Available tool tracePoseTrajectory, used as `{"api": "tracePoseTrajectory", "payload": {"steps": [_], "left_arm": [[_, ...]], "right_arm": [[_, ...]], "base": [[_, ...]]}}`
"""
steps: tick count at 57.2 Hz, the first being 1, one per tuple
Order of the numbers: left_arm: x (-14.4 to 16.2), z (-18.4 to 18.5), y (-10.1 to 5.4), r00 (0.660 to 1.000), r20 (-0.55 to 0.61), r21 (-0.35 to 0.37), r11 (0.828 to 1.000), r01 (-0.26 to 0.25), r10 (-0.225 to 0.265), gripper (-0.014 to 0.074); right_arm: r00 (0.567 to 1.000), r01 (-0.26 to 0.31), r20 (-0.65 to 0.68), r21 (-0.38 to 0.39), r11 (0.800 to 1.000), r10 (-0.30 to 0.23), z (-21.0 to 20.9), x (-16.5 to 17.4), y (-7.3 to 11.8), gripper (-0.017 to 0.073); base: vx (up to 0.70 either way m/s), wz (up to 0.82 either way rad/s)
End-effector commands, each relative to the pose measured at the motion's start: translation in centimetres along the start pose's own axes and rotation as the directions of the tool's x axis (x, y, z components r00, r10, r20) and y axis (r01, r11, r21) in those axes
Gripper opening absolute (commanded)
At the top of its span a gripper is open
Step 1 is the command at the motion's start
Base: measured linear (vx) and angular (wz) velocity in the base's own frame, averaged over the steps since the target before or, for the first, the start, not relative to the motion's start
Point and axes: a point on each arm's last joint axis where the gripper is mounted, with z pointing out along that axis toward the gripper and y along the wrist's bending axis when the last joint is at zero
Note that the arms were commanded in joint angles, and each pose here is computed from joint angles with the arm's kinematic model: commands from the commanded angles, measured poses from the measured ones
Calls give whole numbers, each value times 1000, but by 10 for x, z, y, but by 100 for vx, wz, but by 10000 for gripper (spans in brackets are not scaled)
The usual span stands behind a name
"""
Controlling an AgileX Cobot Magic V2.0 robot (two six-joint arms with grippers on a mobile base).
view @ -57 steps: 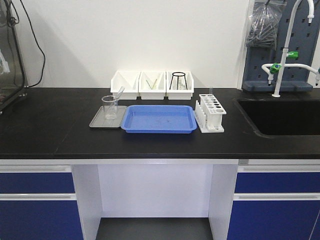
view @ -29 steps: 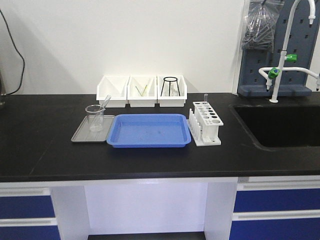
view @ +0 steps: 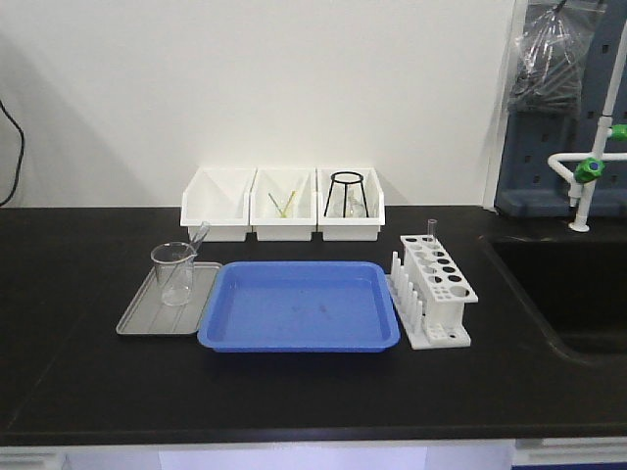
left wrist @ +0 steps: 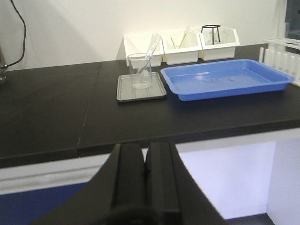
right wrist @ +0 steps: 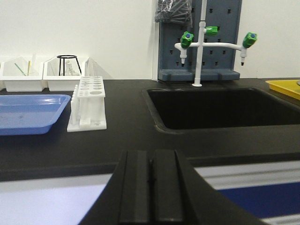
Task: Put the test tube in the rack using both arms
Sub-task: 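Drive the base forward toward the bench with the beaker and rack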
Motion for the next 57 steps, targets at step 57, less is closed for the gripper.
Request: {"api": "tracePoseTrajectory", "payload": {"steps": [57], "left_arm": [[-18,-4,0,992,122,3,1000,14,-14,-4]], "right_arm": [[997,15,70,-5,1000,-14,0,-1,1,-10]], "base": [[34,2]]}}
